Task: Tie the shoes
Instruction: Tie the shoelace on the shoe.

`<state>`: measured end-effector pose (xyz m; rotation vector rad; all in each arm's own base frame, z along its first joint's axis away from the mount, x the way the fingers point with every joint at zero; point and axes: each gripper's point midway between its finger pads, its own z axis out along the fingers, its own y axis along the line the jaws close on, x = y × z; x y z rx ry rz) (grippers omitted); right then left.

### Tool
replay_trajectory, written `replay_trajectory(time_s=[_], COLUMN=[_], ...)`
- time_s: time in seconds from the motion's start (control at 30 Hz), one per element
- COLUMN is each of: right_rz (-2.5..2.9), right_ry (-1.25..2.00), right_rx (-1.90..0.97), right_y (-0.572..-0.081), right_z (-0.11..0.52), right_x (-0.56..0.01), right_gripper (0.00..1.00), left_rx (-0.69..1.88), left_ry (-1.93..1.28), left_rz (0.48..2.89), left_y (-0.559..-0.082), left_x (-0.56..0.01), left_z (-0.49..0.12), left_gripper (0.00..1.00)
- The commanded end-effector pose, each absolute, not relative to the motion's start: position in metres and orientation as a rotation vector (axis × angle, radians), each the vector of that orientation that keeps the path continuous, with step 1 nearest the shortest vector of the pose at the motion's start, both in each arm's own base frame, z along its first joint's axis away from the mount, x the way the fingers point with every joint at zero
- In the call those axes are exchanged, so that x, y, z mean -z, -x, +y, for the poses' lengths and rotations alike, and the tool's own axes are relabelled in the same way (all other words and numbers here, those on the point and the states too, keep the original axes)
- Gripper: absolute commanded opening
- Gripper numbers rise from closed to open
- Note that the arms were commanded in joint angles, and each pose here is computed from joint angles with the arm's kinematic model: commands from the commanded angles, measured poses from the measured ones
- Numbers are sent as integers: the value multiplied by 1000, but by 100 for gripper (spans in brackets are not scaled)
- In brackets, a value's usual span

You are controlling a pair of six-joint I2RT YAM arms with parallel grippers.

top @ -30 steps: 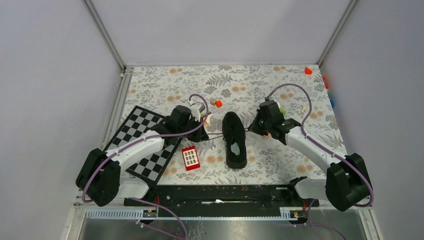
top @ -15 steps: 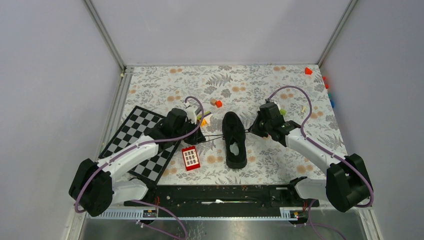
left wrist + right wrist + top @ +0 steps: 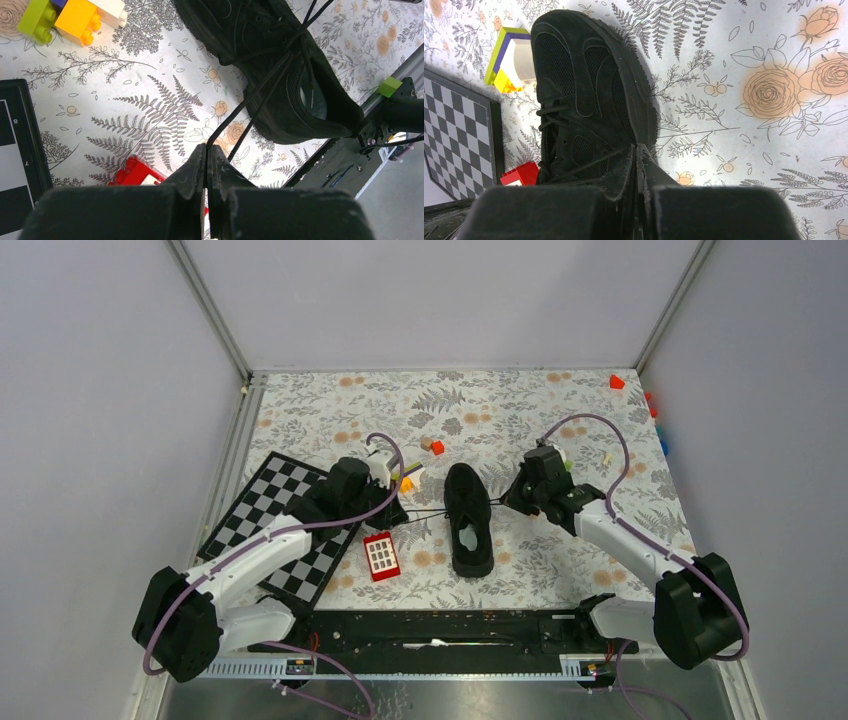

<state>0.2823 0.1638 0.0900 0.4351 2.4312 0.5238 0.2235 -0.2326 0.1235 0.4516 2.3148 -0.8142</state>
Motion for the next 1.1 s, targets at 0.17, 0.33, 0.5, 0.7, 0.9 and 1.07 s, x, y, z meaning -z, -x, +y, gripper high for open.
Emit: replay_trajectory(time_s=[0.17, 0.33, 0.5, 0.7, 0.9, 1.07], right_rz=[2374, 2359, 2333, 2300, 2385, 2451], right_ry=[-495, -454, -338, -304, -67, 40], right_rx=[-477, -546, -636, -677, -708, -752], right_y=[-290, -292, -291, -274, -243, -237], right_z=[146, 156, 168, 172, 217, 243], right_x=[-91, -101, -133, -162, -162, -152], right_gripper=[0, 0, 32, 46, 47, 47], left_rx=[726, 764, 805, 829, 846, 857], left_ry=[-409, -413, -458, -491, -499, -506], left_rz=[2352, 2310, 2242, 2210, 2209, 2208], left_y=[-224, -234, -249, -254, -253, -253], left_x=[-111, -125, -152, -163, -162, -163], left_z=[-217, -228, -248, -257, -259, -262], left_gripper=[0, 0, 0, 0, 0, 0])
